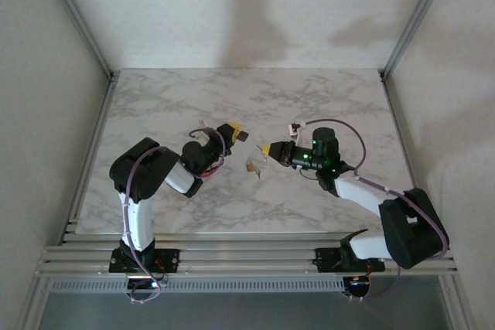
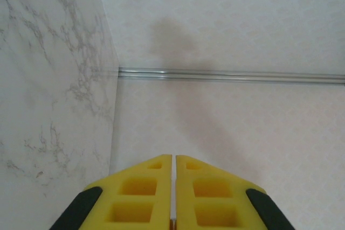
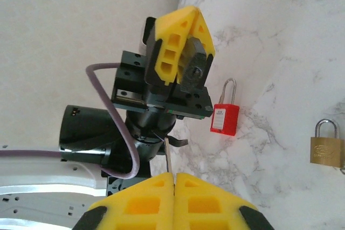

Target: Lock with the key

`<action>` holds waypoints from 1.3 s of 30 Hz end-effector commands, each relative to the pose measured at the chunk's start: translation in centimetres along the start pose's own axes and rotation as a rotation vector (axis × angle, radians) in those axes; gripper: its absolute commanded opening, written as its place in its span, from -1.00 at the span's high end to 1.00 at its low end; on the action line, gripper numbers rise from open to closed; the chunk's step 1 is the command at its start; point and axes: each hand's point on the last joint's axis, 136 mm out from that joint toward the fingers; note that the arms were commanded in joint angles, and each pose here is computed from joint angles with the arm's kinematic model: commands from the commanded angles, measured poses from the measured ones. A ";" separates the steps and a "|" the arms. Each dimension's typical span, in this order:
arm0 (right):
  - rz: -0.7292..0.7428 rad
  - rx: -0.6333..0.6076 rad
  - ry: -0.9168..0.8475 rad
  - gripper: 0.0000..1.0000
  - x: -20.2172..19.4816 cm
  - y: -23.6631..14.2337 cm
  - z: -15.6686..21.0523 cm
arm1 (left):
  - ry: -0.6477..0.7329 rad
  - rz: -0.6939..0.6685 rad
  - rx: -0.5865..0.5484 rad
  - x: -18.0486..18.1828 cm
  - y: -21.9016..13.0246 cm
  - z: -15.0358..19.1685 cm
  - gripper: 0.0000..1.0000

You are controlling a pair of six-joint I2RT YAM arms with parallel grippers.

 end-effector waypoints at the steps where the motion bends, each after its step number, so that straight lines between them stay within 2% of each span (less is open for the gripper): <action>1: 0.037 -0.031 -0.048 1.00 0.1 -1.2 -0.3 | 0.112 0.198 0.090 -6.2 -0.3 2.1 1.00; 11: 0.227 -0.241 -0.164 1.00 0.6 -7.8 -3.1 | 0.336 -0.079 0.180 -1.9 2.1 3.2 1.00; 18: 0.319 -0.340 -0.211 1.00 0.8 -10.4 -3.8 | 0.466 -0.286 0.243 1.4 4.1 4.5 1.00; 26: 0.349 -0.376 -0.216 1.00 0.9 -11.6 -4.0 | 0.484 -0.436 0.304 5.3 6.1 6.1 1.00; 39: 0.337 -0.372 -0.205 1.00 0.8 -11.5 -3.9 | 0.544 -0.623 0.362 10.3 8.3 8.4 1.00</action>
Point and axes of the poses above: each hand's point on the last joint's axis, 136 mm out from that joint toward the fingers, its own y axis out along the fingers, its own x axis along the line the jaws close on, z = x × y, and after that the axes turned 9 degrees about -y, right-handed
